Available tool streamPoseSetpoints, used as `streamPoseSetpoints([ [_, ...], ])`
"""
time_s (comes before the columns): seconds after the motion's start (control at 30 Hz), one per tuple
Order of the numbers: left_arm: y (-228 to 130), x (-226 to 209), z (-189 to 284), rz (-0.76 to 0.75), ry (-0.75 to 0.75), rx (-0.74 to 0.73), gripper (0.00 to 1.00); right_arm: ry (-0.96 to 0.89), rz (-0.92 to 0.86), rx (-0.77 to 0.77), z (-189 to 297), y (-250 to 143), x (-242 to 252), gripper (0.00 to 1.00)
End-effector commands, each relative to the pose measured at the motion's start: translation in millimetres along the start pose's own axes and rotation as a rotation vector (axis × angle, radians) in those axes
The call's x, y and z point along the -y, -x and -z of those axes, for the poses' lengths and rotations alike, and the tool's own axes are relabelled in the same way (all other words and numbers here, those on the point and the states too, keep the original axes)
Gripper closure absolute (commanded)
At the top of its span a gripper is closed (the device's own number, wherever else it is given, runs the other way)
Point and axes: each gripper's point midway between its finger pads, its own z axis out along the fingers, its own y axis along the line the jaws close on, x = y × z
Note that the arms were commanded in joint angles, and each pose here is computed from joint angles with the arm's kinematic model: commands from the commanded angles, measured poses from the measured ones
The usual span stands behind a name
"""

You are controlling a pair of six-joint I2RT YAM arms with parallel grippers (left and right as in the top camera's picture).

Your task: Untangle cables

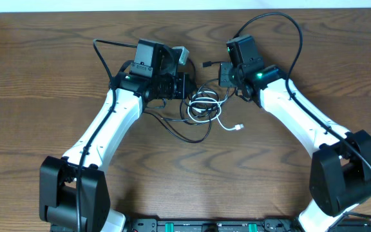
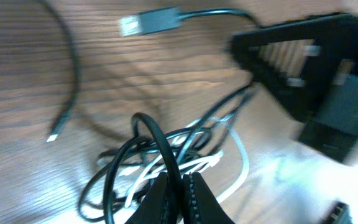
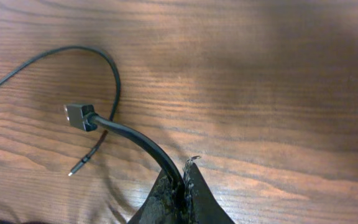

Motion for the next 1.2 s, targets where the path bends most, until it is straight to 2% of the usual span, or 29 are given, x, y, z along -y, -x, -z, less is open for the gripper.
streamPoseSetpoints([
  [0.0,5.3,-24.1,4.8,0.052,0.148,0.035,0.93,0.034,0.053,0.127,43.5,35.7,-9.2,0.99],
  [0.17,1.7,-51.1,10.9,0.104,0.303,0.044,0.93,0.013,0.04,0.225,91.3,60.3,3.7,0.99],
  [0.37,2.3,-69.1,17.8,0.105,0.413,0.061,0.92,-0.204,-0.007,0.276,141.4,63.7,57.1,0.99],
  [0.53,8.0,-77.8,22.3,0.1,0.466,0.091,0.93,-0.375,-0.066,0.194,156.1,37.4,98.5,0.99],
  [0.67,22.8,-81.7,26.6,0.096,0.467,0.149,0.93,-0.405,-0.109,0.084,149.1,12.2,112.1,0.99],
  [0.77,43.9,-75.8,36.0,0.087,0.417,0.22,0.93,-0.397,-0.109,0.02,138.7,-1.3,115.1,0.99],
  [0.87,70.5,-48.4,55.0,0.046,0.276,0.303,0.93,-0.383,-0.115,-0.044,123.0,-14.4,117.2,0.99],
  [1.03,113.7,7.7,124.4,-0.075,0.043,0.521,0.93,-0.368,-0.132,-0.162,88.1,-37.1,123.2,0.99],
  [1.17,128.1,23.4,181.1,-0.088,0.017,0.67,0.93,-0.363,-0.14,-0.238,64.5,-50.7,128.6,0.99],
])
